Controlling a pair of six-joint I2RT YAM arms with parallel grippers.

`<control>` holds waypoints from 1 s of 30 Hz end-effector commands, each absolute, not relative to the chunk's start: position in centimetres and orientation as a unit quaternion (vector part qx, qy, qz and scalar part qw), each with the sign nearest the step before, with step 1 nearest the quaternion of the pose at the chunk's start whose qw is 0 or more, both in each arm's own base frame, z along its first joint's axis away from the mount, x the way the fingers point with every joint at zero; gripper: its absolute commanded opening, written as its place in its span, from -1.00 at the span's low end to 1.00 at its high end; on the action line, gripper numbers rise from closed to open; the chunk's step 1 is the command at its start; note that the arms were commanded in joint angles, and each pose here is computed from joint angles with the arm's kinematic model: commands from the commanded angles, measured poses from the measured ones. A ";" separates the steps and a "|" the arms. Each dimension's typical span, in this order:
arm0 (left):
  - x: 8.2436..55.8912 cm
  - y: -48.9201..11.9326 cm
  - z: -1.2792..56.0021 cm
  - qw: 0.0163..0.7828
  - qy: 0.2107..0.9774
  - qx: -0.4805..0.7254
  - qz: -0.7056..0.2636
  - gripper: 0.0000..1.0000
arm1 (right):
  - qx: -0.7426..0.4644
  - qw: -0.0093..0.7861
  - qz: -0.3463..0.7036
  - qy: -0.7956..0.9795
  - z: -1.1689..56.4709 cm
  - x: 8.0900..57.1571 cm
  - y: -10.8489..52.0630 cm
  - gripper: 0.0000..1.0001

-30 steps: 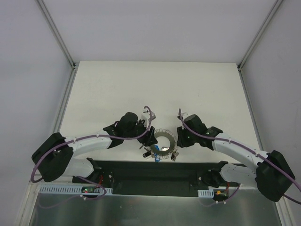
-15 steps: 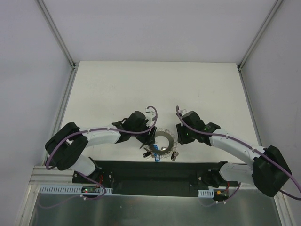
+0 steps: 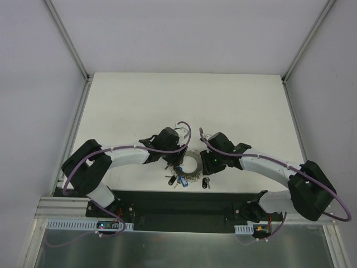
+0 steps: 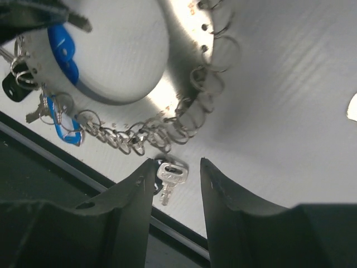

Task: Put the keys on the keyring

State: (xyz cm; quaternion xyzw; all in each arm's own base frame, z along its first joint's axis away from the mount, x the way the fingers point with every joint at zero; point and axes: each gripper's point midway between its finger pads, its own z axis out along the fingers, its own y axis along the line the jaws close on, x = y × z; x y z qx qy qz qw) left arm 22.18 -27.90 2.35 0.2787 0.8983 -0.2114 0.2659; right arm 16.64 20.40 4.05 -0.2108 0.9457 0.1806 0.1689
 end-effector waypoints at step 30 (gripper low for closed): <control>26.6 -16.3 12.1 0.551 0.808 0.143 -0.151 0.55 | -0.493 0.300 0.133 0.806 9.9 24.9 24.0 -0.21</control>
